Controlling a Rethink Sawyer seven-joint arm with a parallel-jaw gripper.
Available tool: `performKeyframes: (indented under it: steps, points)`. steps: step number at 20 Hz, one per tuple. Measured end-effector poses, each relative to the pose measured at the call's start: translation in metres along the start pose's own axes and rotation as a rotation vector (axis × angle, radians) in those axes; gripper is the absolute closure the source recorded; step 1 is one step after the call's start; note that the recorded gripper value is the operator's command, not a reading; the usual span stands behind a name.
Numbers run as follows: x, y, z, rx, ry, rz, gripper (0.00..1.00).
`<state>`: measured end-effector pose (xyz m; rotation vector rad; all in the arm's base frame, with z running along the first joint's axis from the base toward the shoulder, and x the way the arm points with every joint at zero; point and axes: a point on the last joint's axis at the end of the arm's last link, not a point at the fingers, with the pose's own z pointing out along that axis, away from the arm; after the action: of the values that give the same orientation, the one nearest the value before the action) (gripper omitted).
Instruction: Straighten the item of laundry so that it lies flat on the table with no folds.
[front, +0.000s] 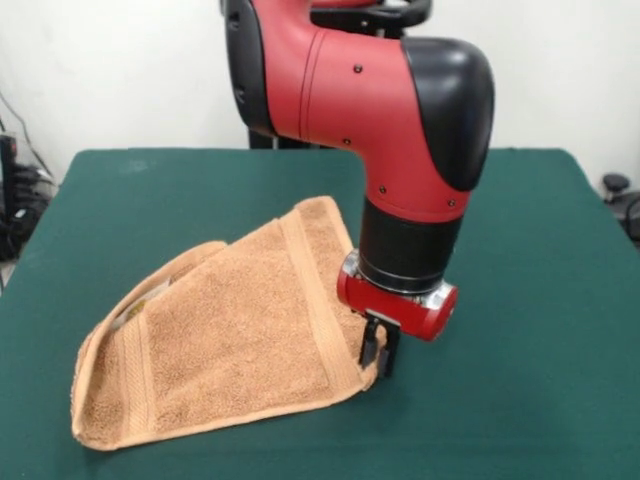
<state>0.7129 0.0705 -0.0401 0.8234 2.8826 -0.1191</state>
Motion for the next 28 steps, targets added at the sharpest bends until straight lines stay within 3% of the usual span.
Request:
performKeyframes:
  steps: [12, 23, 28]
  points:
    - [-0.025, 0.023, 0.004, -0.046, -0.001, 0.063, 1.00]
    - [-0.080, 0.060, 0.016, -0.100, -0.068, 0.175, 1.00]
    - [-0.094, 0.066, 0.019, -0.122, -0.091, 0.220, 1.00]
